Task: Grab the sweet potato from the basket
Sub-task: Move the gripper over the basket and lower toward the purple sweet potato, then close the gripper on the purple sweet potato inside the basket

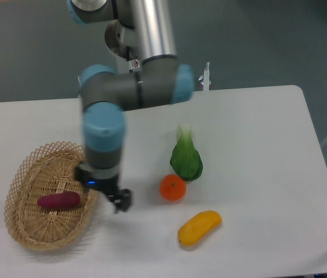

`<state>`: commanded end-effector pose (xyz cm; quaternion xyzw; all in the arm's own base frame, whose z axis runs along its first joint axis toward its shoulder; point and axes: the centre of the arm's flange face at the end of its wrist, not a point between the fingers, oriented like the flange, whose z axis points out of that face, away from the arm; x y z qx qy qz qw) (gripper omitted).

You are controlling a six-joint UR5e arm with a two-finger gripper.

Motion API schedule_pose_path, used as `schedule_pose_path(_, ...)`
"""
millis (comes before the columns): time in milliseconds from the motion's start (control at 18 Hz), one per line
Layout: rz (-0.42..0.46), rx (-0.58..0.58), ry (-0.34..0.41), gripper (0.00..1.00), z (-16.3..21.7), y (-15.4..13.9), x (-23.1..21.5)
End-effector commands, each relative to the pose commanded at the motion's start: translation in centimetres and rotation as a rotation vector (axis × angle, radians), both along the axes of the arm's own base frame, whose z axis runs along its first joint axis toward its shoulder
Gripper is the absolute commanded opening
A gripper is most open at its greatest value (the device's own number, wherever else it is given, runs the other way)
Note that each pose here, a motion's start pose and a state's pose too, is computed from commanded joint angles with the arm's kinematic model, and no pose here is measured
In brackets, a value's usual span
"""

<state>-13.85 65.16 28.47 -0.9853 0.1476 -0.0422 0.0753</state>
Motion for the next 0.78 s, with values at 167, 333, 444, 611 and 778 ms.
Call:
schedule_pose_path(167, -0.059, -0.041, -0.002, 1.0, -2.6, 0.5, 3.3)
schedule_pose_path(333, -0.094, -0.059, -0.007, 1.0, -4.0, 1.0, 5.0)
schedule_pose_path(444, -0.116, -0.068, -0.01, 0.97, -4.6, 1.1, 5.4)
schedule_pose_path(611, -0.126, -0.09, -0.003, 0.96, -5.8, 1.2, 5.9)
schedule_pose_path(778, -0.144, -0.116, 0.044, 0.96, -7.6, 1.5, 5.3)
